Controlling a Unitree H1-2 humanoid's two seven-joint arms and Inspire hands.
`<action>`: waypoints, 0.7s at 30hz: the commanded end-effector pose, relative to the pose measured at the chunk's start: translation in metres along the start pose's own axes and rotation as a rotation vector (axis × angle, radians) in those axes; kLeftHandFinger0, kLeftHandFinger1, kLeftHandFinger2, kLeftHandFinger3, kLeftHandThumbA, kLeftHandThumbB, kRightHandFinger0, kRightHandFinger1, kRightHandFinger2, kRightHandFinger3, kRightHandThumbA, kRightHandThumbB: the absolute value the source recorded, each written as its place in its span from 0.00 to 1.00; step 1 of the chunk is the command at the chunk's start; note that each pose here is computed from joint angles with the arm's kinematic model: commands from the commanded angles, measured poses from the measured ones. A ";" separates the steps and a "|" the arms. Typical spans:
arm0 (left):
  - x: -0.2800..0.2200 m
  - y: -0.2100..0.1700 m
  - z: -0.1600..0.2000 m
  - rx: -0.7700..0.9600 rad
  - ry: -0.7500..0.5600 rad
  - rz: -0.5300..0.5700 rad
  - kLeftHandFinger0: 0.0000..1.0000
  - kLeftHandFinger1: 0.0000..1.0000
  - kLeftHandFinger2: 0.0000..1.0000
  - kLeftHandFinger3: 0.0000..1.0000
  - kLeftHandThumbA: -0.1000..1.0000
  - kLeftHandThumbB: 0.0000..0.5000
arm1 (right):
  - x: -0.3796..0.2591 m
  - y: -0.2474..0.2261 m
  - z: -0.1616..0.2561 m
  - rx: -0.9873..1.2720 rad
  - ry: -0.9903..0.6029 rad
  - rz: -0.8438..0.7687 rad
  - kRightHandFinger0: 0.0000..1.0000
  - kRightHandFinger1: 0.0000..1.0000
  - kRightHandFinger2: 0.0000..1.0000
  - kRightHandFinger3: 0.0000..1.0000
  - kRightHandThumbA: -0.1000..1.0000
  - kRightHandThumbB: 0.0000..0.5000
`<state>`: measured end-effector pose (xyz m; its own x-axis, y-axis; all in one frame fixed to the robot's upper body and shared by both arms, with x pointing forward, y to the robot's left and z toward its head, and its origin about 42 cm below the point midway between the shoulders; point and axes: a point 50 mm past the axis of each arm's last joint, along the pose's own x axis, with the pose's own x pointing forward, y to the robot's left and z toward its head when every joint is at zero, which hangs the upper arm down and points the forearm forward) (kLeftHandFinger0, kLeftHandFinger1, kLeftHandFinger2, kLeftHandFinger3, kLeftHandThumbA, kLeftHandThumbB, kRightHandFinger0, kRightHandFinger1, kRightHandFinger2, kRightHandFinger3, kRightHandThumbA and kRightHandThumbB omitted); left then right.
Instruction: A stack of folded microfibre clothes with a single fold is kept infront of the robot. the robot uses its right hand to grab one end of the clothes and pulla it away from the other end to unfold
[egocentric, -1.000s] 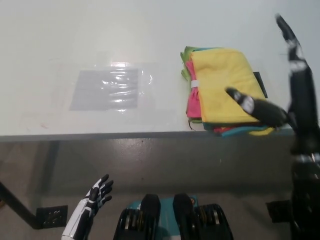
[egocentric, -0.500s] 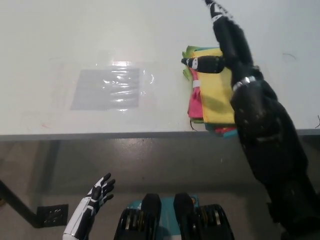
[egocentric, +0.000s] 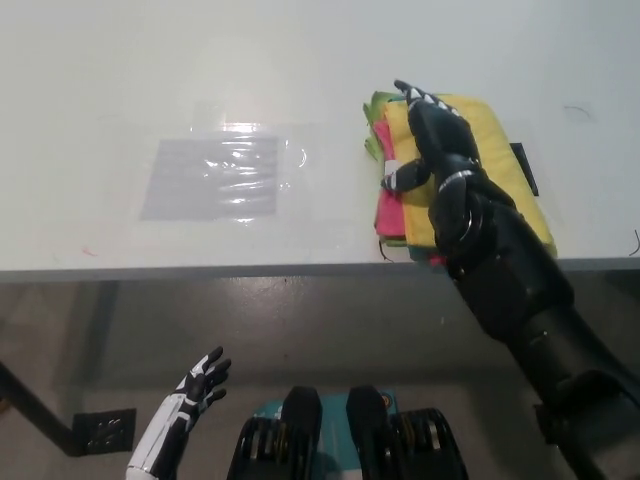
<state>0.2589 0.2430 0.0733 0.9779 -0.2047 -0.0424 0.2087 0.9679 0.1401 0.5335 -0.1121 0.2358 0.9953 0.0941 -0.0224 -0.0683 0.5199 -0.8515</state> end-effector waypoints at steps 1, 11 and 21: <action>0.005 0.005 0.012 0.048 -0.056 -0.011 1.00 1.00 1.00 1.00 0.97 0.41 | 0.012 -0.030 0.014 -0.003 -0.024 -0.124 1.00 1.00 1.00 1.00 1.00 0.54; 0.011 0.005 0.016 0.054 -0.059 -0.016 1.00 1.00 1.00 1.00 0.97 0.43 | 0.008 -0.010 -0.006 0.058 0.168 -0.088 0.96 1.00 1.00 1.00 0.97 0.56; 0.014 0.005 0.019 0.068 -0.062 -0.014 1.00 1.00 1.00 1.00 0.98 0.49 | 0.008 -0.019 -0.026 0.154 0.238 -0.248 0.00 0.01 0.07 0.17 0.01 0.31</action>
<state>0.2697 0.2408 0.0808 0.9760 -0.2166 -0.0214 0.2169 0.9593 0.1809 0.5380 -0.1344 0.2231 0.9883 -0.1505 -0.0231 0.0727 0.5997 -0.7969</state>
